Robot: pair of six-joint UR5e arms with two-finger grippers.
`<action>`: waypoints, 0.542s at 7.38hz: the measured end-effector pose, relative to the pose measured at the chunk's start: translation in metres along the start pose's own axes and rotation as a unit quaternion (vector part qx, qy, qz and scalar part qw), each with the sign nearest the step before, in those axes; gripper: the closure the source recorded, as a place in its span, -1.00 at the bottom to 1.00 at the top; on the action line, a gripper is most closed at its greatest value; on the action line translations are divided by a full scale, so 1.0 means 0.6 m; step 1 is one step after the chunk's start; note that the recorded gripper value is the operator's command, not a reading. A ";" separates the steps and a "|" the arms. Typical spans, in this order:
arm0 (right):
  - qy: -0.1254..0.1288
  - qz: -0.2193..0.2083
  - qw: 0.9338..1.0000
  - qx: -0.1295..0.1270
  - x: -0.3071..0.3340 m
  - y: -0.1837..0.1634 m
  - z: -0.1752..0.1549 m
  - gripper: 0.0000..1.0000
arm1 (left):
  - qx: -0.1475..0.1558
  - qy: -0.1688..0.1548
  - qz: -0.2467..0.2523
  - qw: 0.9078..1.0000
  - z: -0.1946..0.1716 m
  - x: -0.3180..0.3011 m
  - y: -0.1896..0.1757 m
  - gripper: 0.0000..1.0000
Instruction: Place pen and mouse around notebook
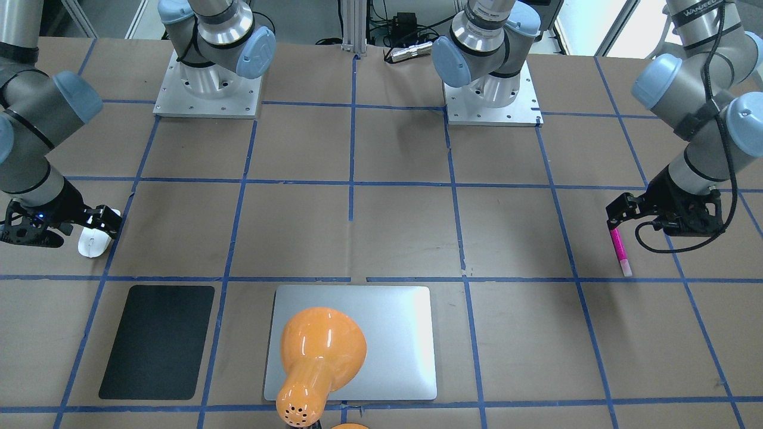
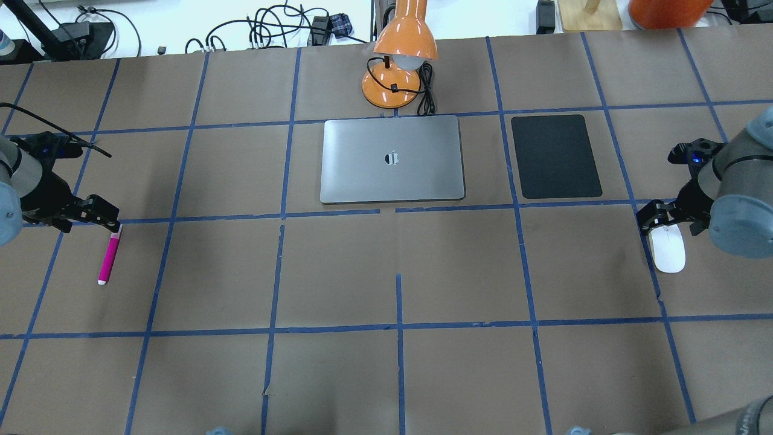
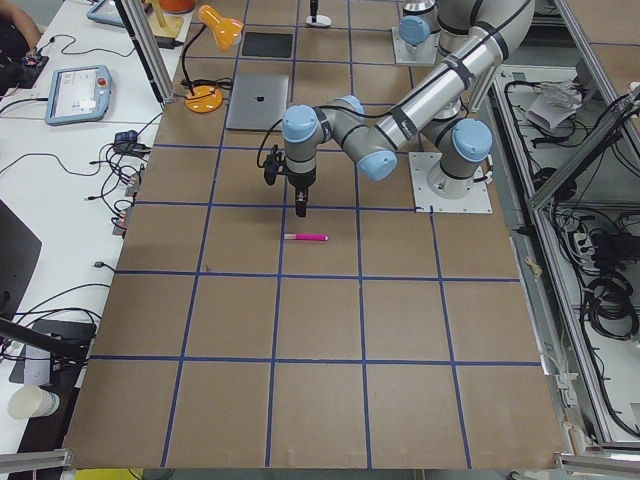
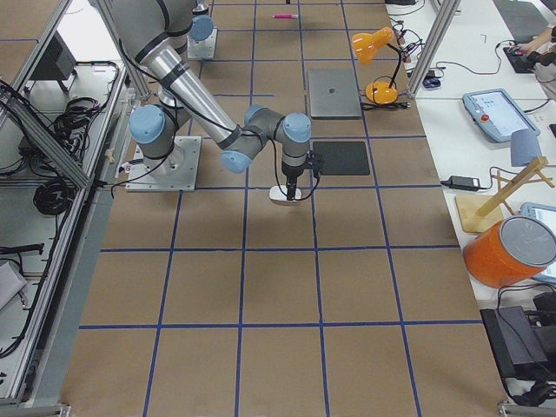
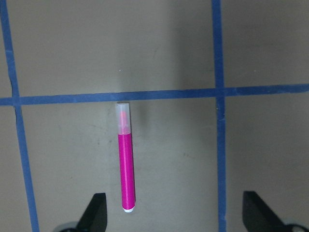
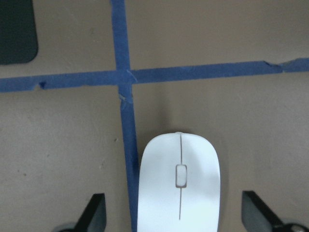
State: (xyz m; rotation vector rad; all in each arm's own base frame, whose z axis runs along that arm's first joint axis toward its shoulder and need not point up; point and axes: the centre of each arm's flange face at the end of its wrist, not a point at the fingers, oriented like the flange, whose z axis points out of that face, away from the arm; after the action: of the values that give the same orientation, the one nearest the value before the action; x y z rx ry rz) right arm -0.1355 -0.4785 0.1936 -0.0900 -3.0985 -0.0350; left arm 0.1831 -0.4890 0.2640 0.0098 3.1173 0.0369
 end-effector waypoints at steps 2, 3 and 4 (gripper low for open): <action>-0.004 0.000 1.000 -0.007 -0.001 0.003 0.012 -1.00 | -0.015 0.011 -0.010 1.000 0.040 -0.024 -0.004 -1.00; -0.005 0.000 1.000 -0.010 0.000 0.005 0.017 -1.00 | -0.014 0.011 -0.012 1.000 0.058 -0.030 -0.010 -1.00; -0.006 -0.001 1.000 -0.012 0.002 0.008 0.021 -1.00 | -0.005 0.004 -0.012 1.000 0.074 -0.036 -0.017 -1.00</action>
State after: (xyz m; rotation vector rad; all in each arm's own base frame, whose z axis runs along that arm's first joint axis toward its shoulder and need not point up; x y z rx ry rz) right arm -0.1371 -0.4736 0.1811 -0.0870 -3.1100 -0.0733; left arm 0.2057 -0.4985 0.2201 -0.0295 3.1246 0.0508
